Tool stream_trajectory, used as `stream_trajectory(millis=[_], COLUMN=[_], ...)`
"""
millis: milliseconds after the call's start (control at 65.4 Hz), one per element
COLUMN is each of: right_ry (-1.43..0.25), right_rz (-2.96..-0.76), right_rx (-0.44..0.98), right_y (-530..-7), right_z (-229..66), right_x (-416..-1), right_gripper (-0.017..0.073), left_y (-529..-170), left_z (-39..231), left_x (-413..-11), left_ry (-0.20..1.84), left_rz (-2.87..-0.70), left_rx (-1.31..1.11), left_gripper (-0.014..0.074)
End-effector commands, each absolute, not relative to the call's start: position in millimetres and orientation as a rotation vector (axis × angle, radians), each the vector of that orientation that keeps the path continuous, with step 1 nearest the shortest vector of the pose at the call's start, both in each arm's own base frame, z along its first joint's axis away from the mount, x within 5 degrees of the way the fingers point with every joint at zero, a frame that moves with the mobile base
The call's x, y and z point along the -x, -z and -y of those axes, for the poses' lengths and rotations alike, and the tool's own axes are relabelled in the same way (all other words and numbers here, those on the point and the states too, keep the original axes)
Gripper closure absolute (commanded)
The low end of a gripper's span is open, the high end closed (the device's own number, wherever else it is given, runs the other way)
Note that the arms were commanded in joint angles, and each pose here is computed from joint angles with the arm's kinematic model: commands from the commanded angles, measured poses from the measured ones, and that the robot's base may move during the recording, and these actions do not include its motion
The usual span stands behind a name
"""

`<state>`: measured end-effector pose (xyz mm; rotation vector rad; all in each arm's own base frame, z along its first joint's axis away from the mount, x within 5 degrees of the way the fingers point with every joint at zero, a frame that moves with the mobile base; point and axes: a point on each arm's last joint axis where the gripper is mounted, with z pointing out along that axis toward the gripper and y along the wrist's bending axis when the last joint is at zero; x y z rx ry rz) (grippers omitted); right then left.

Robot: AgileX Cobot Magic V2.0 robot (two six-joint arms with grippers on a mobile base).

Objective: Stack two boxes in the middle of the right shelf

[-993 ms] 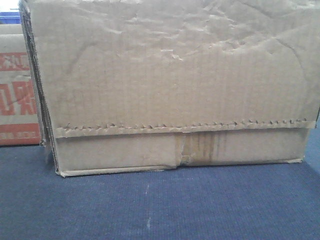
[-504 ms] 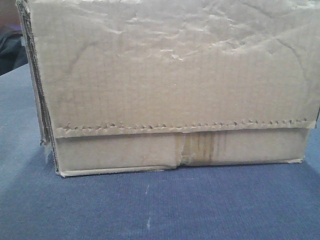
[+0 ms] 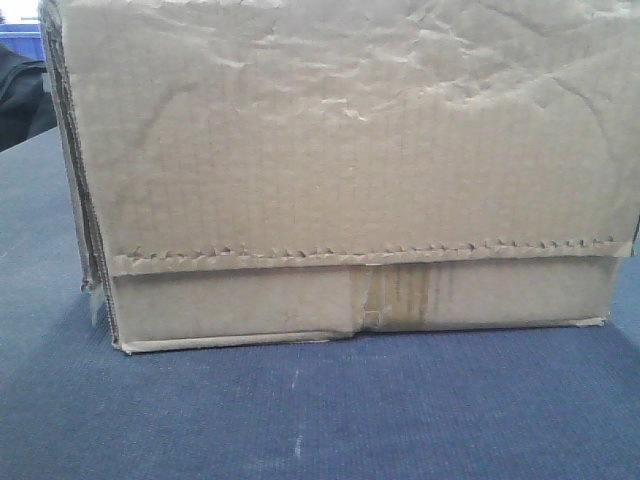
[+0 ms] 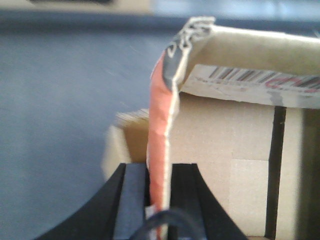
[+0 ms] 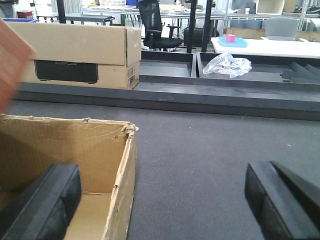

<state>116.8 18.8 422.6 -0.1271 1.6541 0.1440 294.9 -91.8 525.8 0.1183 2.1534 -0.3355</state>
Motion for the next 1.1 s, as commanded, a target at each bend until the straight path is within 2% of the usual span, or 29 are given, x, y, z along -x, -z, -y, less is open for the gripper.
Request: stream_trajectory(millis=[0, 168, 397, 627, 734, 810, 841, 963, 1009, 1085], right_ry=[-0.149, -0.164, -0.167, -0.167, -0.167, -0.167, -0.168, -0.168, -0.168, -0.168], right_rz=[-1.64, -1.64, -1.646, -1.648, -1.648, -1.648, -1.648, -1.65, -1.65, -1.652], right_rx=[0.126, 0.119, 0.119, 0.12, 0.12, 0.12, 0.121, 0.122, 0.122, 0.122], right_y=[-425, -425, -425, -424, -424, -424, -424, -424, -424, -424], right_z=[-19, -20, -20, -20, -20, -20, -20, -20, -20, -20], right_x=[-118, -117, -117, -117, -117, -117, -117, -117, -117, -117], right_gripper=[-0.001, -0.001, -0.001, -0.001, -0.001, -0.001, -0.001, -0.001, -0.001, -0.001], left_y=[-514, -473, -426, -419, -419, -420, -422, -435, -443, -459], left_z=[113, 140, 155, 157, 158, 158, 158, 157, 156, 151], left_x=[-309, -345, -379, -383, -383, -382, -380, -371, -367, -357], left_ry=[0.377, 0.382, 0.352, 0.362, 0.364, 0.378, 0.387, 0.416, 0.434, 0.453], left_rz=[-2.177, -2.299, -2.437, -2.456, -2.457, -2.457, -2.453, -2.419, -2.392, -2.331], left_rx=[-0.126, -0.12, -0.09, -0.088, -0.088, -0.089, -0.089, -0.092, -0.091, -0.09], left_gripper=[0.0705, 0.0705, 0.0705, 0.0683, 0.0548, 0.0383, 0.0282, 0.0026, -0.0023, -0.0008])
